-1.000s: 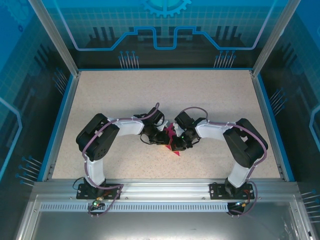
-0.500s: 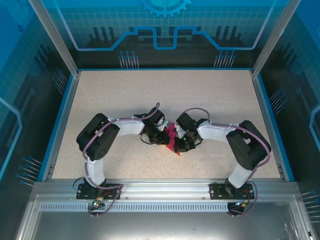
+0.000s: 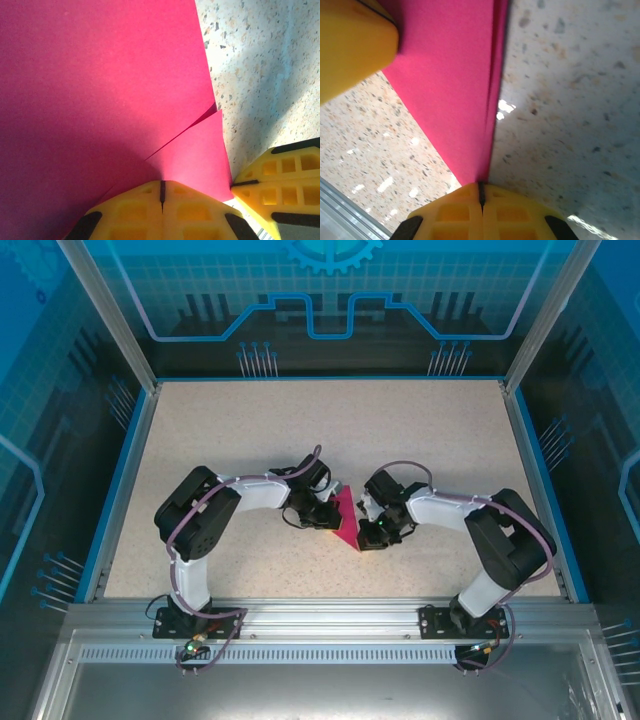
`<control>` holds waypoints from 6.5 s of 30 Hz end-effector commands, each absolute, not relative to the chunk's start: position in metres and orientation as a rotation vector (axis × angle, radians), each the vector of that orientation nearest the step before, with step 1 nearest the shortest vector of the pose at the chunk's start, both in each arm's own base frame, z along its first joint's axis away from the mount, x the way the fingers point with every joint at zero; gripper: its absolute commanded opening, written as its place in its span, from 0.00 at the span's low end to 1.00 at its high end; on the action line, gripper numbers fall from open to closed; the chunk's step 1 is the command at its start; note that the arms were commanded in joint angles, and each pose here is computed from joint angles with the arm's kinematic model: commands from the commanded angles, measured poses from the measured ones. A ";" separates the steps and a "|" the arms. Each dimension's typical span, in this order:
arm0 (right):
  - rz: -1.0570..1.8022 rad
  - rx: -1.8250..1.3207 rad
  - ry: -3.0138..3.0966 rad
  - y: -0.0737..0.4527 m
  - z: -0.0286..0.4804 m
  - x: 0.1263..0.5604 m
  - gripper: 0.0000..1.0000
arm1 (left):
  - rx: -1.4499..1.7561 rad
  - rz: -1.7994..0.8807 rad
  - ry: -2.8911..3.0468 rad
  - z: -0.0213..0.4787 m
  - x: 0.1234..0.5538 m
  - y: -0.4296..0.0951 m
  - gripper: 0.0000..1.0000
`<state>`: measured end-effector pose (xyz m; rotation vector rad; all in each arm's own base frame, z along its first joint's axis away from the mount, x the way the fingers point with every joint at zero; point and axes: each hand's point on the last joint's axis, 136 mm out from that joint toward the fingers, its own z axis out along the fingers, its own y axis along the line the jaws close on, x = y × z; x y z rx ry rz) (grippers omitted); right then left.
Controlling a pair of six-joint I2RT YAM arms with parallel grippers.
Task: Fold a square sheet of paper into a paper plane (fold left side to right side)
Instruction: Third fold the triangle at the center of the table, then fourth fold the wing at the center of the table.
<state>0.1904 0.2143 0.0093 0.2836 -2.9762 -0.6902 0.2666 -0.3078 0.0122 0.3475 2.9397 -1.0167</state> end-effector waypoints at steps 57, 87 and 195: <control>-0.801 0.573 -3.258 0.224 0.041 0.279 0.39 | -0.222 -1.174 2.879 0.039 0.269 -0.267 0.52; -0.939 0.543 -3.195 0.225 0.040 0.271 0.00 | -0.235 -1.203 2.892 0.034 0.270 -0.274 0.56; -0.950 1.006 -3.319 0.247 0.028 0.203 0.00 | -0.473 -1.069 2.716 0.084 0.280 -0.239 0.55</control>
